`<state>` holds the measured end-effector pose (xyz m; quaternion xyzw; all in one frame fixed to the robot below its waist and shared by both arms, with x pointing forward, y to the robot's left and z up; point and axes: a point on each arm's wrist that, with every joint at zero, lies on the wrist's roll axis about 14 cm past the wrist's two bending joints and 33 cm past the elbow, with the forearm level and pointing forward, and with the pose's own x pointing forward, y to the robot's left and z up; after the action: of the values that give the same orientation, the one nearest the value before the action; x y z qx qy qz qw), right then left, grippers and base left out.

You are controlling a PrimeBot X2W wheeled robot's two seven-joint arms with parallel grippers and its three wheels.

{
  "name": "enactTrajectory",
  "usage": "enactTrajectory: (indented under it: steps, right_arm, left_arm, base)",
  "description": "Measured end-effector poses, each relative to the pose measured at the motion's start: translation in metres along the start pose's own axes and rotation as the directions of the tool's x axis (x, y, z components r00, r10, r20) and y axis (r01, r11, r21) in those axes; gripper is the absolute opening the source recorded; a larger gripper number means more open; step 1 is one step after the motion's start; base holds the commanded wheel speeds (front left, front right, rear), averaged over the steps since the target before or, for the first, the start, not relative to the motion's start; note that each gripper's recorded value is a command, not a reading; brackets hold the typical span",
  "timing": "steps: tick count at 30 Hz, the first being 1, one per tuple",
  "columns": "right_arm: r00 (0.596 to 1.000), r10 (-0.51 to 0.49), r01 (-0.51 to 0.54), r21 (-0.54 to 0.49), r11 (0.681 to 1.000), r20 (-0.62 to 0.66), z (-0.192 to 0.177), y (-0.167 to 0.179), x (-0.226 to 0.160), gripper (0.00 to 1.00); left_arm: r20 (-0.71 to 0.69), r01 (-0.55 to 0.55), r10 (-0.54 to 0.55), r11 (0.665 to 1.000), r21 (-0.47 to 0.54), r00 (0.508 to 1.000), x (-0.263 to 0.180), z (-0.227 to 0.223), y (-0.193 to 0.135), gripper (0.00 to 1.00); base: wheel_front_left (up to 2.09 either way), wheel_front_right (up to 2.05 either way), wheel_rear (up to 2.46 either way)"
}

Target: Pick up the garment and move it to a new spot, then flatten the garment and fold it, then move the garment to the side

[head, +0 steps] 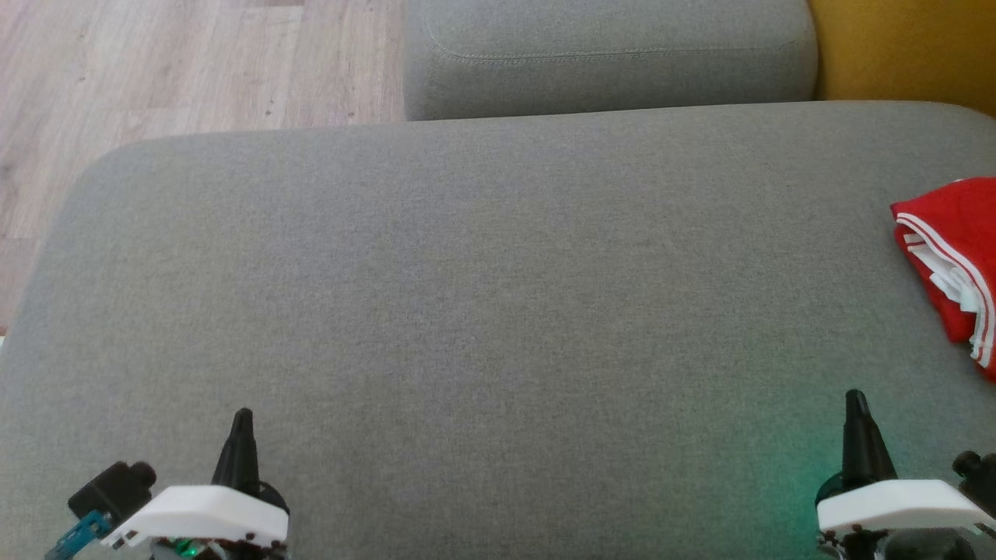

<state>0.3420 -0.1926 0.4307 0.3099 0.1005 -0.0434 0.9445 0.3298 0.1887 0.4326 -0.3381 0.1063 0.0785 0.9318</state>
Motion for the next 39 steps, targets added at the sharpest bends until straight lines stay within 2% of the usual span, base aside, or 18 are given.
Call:
enactTrajectory:
  steps: [10, 21, 39]
  right_arm:
    - [1.000, -0.004, 0.001, 0.139, 0.990, 0.016, 0.008, 0.001, 0.004, 0.00]
    - [0.999, -0.003, -0.005, 0.276, 0.961, 0.032, 0.015, 0.003, 0.008, 0.00]
    - [0.999, 0.005, -0.022, 0.488, 0.873, 0.035, 0.021, 0.005, 0.011, 0.00]
  left_arm:
    - [-0.005, 0.009, -0.010, 0.992, -0.129, 1.000, 0.006, 0.005, -0.002, 0.00]
    - [-0.021, 0.024, -0.030, 0.967, -0.254, 0.999, 0.010, 0.006, -0.007, 0.00]
    - [-0.016, 0.053, -0.068, 0.890, -0.453, 0.998, 0.017, 0.014, -0.014, 0.00]
  base:
    - [0.00, 0.00, 0.00]
    - [0.00, 0.00, 0.00]
    - [0.00, 0.00, 0.00]
